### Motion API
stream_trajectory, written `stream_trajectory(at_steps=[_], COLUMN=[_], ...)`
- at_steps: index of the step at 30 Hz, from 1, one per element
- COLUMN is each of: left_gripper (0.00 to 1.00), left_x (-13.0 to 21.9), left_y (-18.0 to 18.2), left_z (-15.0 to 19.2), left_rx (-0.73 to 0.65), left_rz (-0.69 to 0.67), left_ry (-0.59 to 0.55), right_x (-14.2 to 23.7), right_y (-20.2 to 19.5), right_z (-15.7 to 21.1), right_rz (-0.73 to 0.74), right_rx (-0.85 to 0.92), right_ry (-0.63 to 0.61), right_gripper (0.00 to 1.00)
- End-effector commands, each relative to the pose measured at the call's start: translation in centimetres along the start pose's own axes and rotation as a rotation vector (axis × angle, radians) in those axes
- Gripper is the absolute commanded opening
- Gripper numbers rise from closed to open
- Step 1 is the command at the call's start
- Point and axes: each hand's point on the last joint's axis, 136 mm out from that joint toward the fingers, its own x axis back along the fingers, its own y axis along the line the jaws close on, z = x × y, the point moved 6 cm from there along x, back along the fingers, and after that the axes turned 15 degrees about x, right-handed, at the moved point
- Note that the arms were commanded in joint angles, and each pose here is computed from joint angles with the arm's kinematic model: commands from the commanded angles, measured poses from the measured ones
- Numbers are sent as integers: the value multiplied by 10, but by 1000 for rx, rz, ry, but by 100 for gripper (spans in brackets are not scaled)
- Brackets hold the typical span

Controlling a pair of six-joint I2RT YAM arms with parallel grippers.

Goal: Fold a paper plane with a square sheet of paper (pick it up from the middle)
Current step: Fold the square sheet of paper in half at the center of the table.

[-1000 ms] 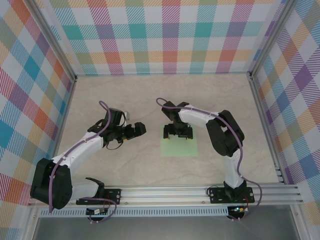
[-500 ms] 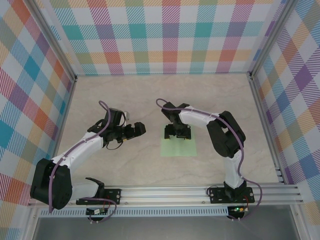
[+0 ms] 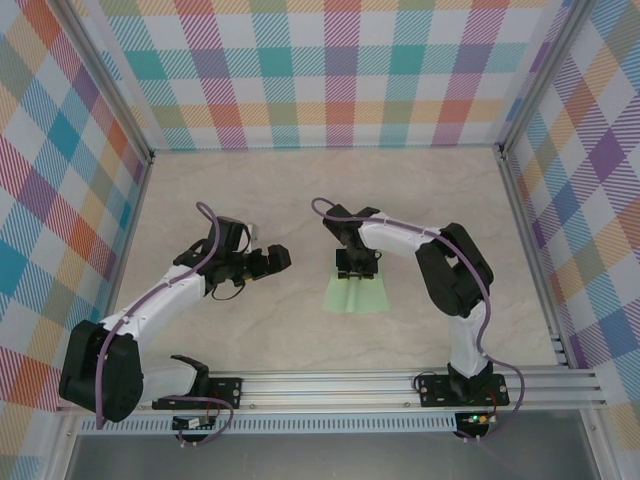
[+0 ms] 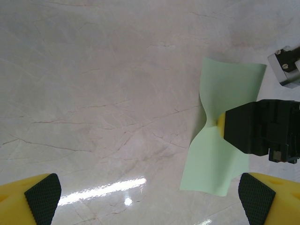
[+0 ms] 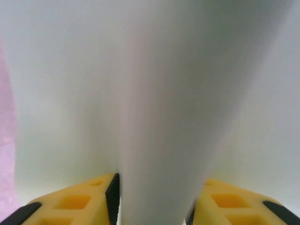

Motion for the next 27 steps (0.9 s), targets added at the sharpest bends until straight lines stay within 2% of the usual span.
stream_trajectory(at_steps=[1, 3, 9, 12, 21, 27], left_gripper=[100, 100, 100, 100, 100, 100], left_x=[10, 10, 12, 14, 16, 18], left_y=[-9, -9, -9, -9, -12, -16], left_z=[0, 0, 1, 1, 0, 0], left_rx=[-19, -20, -14, -15, -8, -5], left_rz=[17, 19, 22, 20, 34, 54], left_ry=[-17, -19, -24, -22, -29, -24], right_x=[25, 33, 51, 67, 108, 91], right_y=[0, 0, 6, 12, 43, 51], right_z=[5, 6, 9, 9, 0, -8], right_rz=[-22, -30, -117, -175, -529, -688], right_rx=[16, 17, 30, 46, 89, 65], right_ry=[-45, -64, -103, -125, -242, -221], right_gripper=[35, 30, 26, 30, 32, 33])
